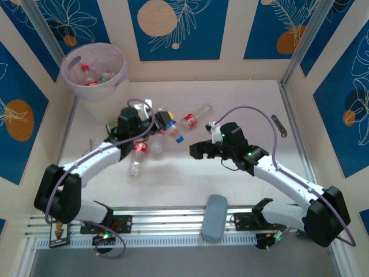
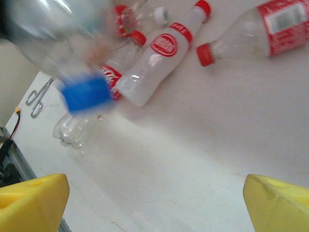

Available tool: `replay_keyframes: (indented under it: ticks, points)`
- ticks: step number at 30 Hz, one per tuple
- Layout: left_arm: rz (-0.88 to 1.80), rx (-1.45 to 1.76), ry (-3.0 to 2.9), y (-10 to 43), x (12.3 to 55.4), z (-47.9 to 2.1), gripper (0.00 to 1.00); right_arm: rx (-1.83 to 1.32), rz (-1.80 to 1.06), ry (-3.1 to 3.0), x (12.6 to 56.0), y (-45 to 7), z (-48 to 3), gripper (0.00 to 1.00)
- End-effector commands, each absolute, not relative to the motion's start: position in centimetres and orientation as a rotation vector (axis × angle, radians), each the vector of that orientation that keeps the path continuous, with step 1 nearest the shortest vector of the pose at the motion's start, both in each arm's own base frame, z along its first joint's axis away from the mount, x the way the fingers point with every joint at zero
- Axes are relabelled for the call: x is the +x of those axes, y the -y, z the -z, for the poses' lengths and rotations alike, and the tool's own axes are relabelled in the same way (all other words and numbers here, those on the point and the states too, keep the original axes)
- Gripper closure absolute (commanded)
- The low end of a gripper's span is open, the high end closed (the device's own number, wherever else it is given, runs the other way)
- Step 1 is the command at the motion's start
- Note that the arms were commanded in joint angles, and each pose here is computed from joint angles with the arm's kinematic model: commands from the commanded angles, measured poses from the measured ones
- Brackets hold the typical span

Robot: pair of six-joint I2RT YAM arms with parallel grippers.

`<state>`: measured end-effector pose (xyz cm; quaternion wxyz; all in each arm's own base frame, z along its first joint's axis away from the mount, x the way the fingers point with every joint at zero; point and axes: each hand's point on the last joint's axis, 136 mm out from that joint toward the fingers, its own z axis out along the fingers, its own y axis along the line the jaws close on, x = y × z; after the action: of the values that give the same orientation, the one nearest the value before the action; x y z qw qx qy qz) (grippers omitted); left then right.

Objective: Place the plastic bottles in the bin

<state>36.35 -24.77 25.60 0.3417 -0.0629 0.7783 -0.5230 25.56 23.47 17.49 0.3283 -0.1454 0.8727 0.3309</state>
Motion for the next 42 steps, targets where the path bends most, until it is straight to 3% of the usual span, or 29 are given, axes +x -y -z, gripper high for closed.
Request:
replay_keyframes:
  ticks: [1, 6, 9, 18, 20, 29, 42]
  points:
    - [1.222, 0.057, -1.927, 22.4, 36.3, -33.2, 0.75, -0.275, -0.843, -2.389, 25.2, -21.9, -15.3, 0.07]
    - [1.001, 0.051, -1.784, 15.5, 38.4, -41.9, 0.87, -0.198, -0.796, -2.424, 25.2, -20.9, -14.3, 0.07]
    - [0.892, 0.021, -1.726, 11.7, 39.8, -45.5, 1.00, -0.187, -0.797, -2.427, 24.8, -20.7, -14.1, 0.07]
    - [0.753, -0.181, -1.580, 1.6, 45.7, -50.1, 1.00, -0.186, -0.751, -2.425, 23.8, -19.8, -14.1, 0.06]
    - [0.755, -0.182, -1.554, 0.2, 47.1, -50.3, 1.00, -0.212, -0.762, -2.390, 23.6, -19.9, -14.7, 0.01]
    - [0.640, -0.336, -1.628, -6.1, 53.9, -46.1, 1.00, -0.214, -0.812, -2.281, 22.2, -19.2, -16.9, 0.01]
    - [0.536, -0.377, -1.874, -7.6, 60.3, -36.5, 1.00, -0.178, -0.776, -2.327, 22.0, -18.4, -16.0, 0.01]
